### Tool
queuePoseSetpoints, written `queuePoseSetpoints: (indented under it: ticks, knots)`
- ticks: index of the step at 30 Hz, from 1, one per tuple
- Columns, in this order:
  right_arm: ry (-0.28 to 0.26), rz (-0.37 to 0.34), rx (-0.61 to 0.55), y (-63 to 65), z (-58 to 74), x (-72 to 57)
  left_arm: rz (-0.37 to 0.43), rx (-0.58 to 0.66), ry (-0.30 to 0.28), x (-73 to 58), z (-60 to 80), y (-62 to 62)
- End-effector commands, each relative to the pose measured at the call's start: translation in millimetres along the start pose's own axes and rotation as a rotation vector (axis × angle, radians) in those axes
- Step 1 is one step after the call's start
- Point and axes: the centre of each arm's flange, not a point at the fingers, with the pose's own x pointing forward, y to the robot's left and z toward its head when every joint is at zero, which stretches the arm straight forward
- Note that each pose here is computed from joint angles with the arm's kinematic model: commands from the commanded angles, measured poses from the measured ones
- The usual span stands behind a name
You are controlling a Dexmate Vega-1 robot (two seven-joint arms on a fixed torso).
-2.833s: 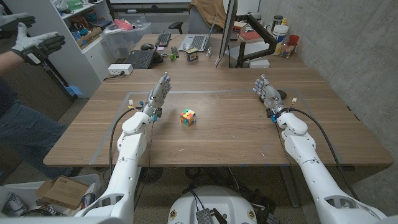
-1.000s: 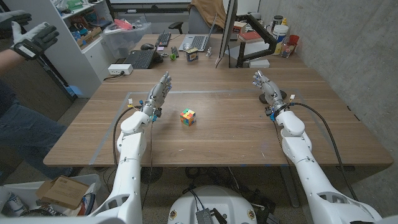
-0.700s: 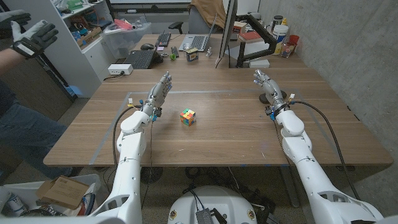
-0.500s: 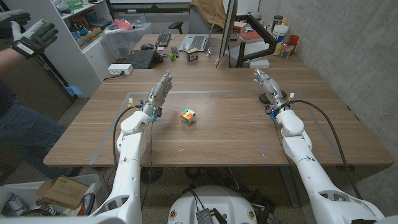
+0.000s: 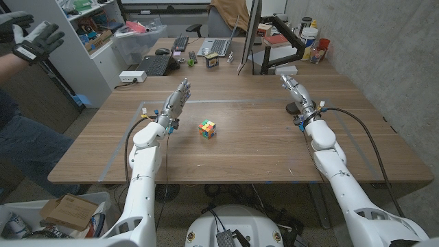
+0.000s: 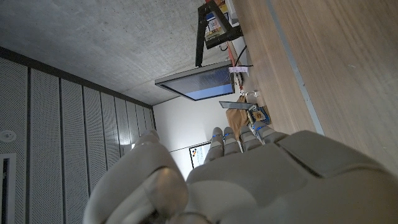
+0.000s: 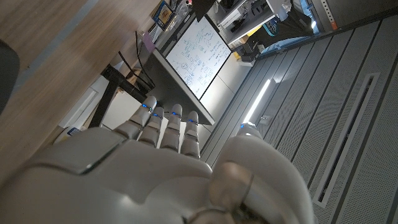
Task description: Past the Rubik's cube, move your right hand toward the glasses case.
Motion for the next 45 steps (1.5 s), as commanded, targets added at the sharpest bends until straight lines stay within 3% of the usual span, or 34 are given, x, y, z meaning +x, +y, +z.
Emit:
queuePoseSetpoints:
  ticks: [1,23,45]
  knots:
    - [-0.003,-0.009,-0.052,-5.4,1.0,-2.4,-0.007,0.002,-0.001,0.1,-0.4,-5.0]
    - [-0.022,0.012,-0.211,-9.3,6.9,2.2,-0.012,0.006,-0.009,-3.0,2.2,-6.7]
    - [-0.043,0.043,-0.422,-13.6,10.2,10.6,-0.034,0.023,-0.015,8.6,11.0,-7.5]
